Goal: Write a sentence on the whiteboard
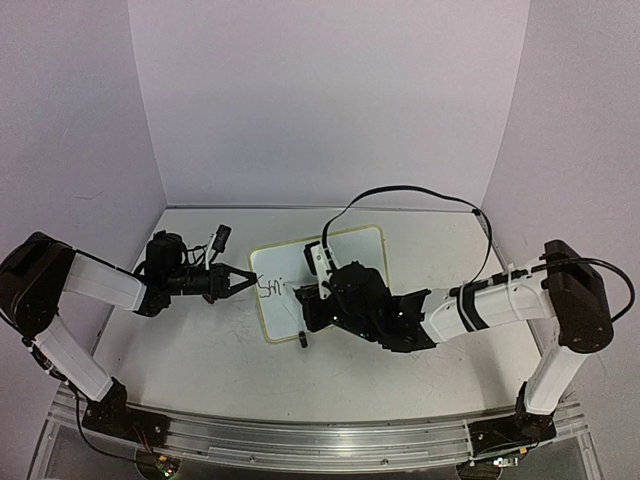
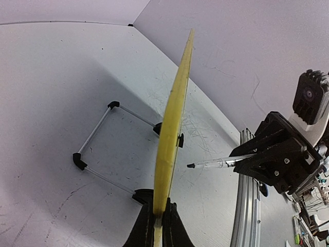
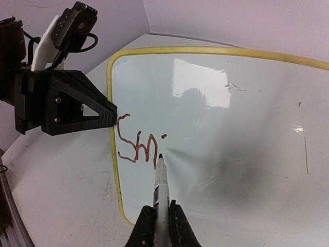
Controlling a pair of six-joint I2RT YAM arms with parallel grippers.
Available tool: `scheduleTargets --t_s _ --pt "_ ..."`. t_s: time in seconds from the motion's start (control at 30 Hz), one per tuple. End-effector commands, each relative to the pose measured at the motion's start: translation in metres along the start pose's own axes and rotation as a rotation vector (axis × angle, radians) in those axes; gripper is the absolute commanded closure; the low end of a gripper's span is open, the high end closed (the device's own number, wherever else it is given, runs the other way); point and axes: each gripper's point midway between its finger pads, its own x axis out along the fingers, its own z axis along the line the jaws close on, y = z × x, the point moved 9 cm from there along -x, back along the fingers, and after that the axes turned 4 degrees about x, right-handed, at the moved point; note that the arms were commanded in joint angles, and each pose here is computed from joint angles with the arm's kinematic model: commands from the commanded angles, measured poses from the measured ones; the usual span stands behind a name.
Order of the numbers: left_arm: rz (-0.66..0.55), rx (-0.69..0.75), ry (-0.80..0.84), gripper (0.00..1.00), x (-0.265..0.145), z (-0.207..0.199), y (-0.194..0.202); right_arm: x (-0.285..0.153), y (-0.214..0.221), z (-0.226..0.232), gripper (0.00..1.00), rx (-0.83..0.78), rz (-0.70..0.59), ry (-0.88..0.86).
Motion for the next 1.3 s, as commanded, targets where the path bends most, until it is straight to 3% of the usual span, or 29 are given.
scheduleTargets --t_s 0.0,1.27 --pt "0.01 0.004 0.033 1.0 -0.001 -0.007 -0.002 0.005 -0.018 0.006 1.0 0.014 -0.059 -0.003" --pt "0.012 0.008 0.035 1.0 0.0 -0.007 -0.002 0.019 -0.013 -0.001 1.0 0.016 -0.025 0.087"
